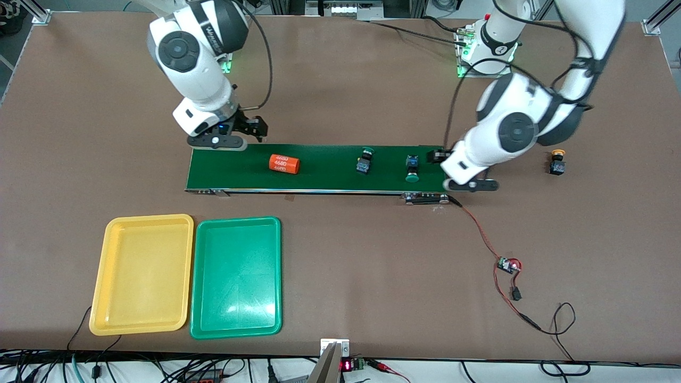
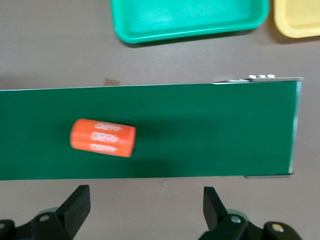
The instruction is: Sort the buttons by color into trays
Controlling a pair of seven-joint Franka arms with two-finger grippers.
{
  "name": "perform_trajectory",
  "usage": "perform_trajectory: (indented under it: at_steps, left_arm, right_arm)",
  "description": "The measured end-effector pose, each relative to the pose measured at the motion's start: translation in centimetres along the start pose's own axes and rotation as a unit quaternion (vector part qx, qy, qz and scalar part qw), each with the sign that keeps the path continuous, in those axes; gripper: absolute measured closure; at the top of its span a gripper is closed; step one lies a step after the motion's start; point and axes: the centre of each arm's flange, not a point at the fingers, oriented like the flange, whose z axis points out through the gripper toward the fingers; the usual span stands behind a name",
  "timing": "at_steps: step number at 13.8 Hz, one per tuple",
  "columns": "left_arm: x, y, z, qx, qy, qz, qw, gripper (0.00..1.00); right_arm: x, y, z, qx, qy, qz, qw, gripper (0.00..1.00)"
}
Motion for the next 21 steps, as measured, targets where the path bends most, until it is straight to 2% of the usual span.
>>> perform_trajectory:
  at_steps: [3, 5, 10, 15, 20, 21]
  left_arm:
    - [0.6, -5.8, 2.4, -0.008, -0.027, 0.013, 1.000, 0.00]
    - [0.3, -7.6, 5.3, -0.015, -0.046, 0.023, 0.999, 0.00]
    - [-0.1, -7.5, 12.0, -0.042, -0.028, 0.026, 0.998, 0.00]
    - [1.5, -10.3, 13.6, -0.031, 0.002, 0.026, 0.999, 0.00]
    - [1.7, -10.4, 15.0, -0.038, -0.004, 0.026, 0.999, 0.00]
    - [1.7, -10.3, 15.1, -0.038, -0.005, 0.027, 0.999, 0.07]
  right_arm:
    - [0.2, -3.3, 1.6, -0.009, -0.003, -0.011, 1.000, 0.00]
    - [0.4, -4.0, 2.8, -0.012, -0.006, -0.012, 1.000, 0.00]
    - [0.7, -4.5, 3.5, -0.005, 0.003, -0.010, 1.000, 0.00]
    - [0.9, -4.4, 3.4, -0.003, 0.006, -0.008, 1.000, 0.00]
    - [0.9, -4.4, 3.5, -0.003, 0.005, -0.008, 1.000, 0.00]
    - [0.9, -4.4, 3.5, -0.004, 0.005, -0.008, 1.000, 0.00]
